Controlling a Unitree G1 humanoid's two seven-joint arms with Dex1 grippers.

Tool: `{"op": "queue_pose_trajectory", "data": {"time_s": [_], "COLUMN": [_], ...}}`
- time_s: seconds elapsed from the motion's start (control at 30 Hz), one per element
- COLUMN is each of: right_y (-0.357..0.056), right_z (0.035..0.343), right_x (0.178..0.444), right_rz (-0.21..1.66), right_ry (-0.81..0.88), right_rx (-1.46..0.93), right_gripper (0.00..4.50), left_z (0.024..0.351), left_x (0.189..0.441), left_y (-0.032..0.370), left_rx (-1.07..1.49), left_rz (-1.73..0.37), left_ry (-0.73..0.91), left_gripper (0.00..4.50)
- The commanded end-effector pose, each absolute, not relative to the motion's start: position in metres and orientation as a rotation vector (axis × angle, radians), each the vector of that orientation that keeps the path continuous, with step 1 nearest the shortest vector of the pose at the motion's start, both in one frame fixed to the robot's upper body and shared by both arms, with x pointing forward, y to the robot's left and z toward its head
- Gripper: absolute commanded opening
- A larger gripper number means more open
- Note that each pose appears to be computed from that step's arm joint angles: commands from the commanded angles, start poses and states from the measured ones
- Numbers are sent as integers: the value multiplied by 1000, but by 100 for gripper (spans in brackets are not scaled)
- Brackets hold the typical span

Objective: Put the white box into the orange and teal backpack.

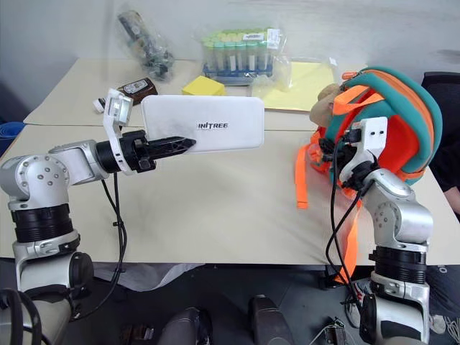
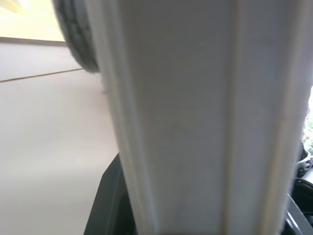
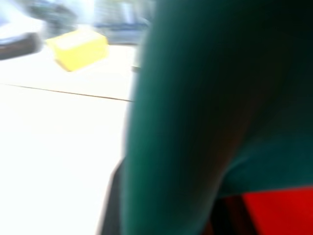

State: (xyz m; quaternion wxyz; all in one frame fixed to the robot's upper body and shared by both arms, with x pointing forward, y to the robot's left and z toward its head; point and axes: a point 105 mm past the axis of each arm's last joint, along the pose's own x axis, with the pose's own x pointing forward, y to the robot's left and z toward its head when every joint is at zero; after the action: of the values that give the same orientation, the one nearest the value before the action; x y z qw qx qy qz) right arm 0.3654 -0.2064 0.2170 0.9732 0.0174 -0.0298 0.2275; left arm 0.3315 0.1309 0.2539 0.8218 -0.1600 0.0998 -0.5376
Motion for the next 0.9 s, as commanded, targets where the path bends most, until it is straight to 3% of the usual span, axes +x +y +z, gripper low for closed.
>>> {"op": "queue_pose_trajectory", "data": {"time_s": [0.03, 0.13, 0.37, 0.63, 0.9], "right_y": [-167, -145, -137, -154, -163], "right_z": [252, 264, 272, 257, 267], "right_x": [319, 272, 214, 198, 198], "right_rz": [813, 1099, 1424, 1460, 1443], "right_ry": [-116, -78, 53, 204, 196], "right_rx": [-22, -107, -127, -93, -71], "right_gripper": [8, 8, 8, 8, 8], "left_z": [283, 302, 309, 311, 293], "left_x": [323, 324, 334, 325, 326], "left_y": [142, 147, 148, 130, 106], "left_rx": [-326, -320, -256, -141, 136], "left_rz": [-1208, -1238, -1271, -1412, -1508], "left_ry": [84, 30, 0, -17, -15], "left_gripper": [141, 141, 141, 141, 141]}}
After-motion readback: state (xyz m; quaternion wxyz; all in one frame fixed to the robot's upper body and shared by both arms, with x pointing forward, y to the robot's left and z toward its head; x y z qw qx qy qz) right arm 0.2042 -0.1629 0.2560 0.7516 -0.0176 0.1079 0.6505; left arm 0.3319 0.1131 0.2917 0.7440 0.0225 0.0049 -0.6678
